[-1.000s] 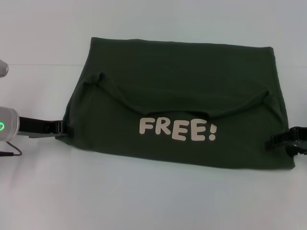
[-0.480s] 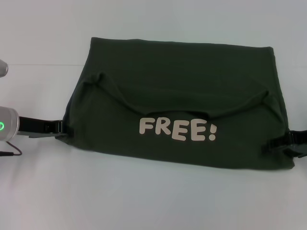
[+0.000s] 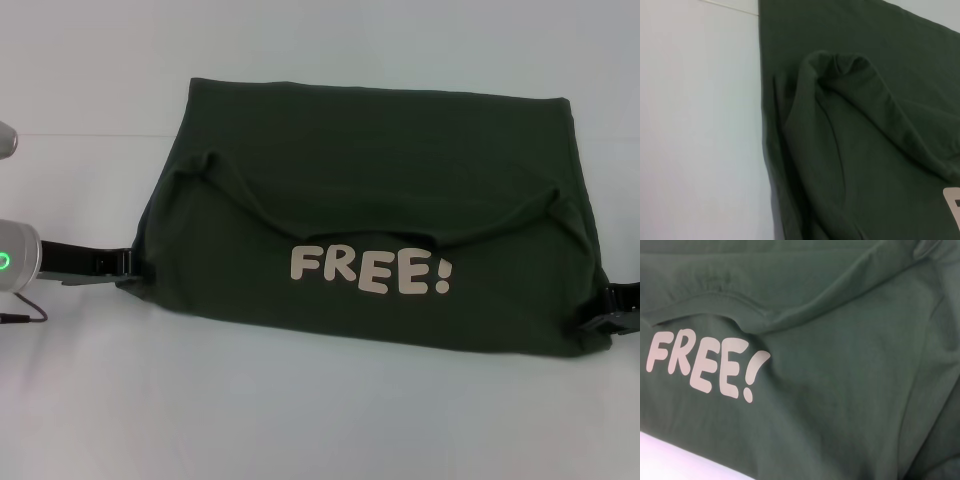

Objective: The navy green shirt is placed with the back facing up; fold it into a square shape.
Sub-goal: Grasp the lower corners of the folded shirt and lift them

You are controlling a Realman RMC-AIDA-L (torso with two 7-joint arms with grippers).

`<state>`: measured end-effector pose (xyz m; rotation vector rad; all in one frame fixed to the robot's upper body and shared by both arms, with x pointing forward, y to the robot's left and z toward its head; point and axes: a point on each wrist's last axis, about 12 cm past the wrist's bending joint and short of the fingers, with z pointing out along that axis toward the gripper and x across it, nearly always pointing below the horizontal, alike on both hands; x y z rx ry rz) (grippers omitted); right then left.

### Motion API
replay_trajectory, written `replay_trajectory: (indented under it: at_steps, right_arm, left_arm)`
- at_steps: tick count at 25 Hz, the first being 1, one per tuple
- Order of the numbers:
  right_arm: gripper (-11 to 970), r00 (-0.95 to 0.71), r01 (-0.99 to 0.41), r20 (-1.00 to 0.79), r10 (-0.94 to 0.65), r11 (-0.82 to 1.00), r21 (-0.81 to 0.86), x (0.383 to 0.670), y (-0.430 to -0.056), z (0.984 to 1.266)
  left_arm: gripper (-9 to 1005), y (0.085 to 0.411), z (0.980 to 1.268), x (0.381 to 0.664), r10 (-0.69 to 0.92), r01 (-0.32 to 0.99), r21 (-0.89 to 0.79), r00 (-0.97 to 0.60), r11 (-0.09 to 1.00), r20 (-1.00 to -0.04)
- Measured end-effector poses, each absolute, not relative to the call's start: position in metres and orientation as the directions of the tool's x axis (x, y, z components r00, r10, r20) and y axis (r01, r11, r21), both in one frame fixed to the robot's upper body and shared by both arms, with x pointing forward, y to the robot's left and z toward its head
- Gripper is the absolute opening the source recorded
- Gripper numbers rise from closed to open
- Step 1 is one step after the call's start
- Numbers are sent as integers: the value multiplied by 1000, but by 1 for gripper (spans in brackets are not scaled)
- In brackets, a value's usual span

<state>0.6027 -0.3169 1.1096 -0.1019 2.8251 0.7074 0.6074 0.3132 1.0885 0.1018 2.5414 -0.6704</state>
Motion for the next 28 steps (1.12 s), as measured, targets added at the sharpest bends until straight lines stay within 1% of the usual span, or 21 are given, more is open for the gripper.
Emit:
replay_trajectory:
  at_steps: [1,6,14,18,22,28]
  right_arm:
    - [493,-972,-121,-236,-12,882,456,603,-317,1110]
    - [241,-971,-121,-237,-11,883,454,603,-318,1111]
    - [33,-972,-119,-235,-11,883,453,602,-321,1111]
    - [32,-974,-132,-226,-27,875,465,599,-326,1115]
    - [31,-976,-179,-197,-89,846,502,589,-331,1120]
    - [31,-961,-276,-136,-243,771,574,562,-338,1120]
  left_arm:
    - [16,313,1089,608,-55,195,-442,-869,876,-492]
    - [16,313,1089,608,-57,194,-442,-868,876,-493]
    - [17,316,1090,607,-59,191,-446,-871,875,-488]
    - [17,318,1094,604,-49,203,-466,-880,861,-473]
    - [17,322,1100,597,-33,214,-505,-899,836,-436]
    - [14,334,1103,573,-9,196,-587,-945,785,-327]
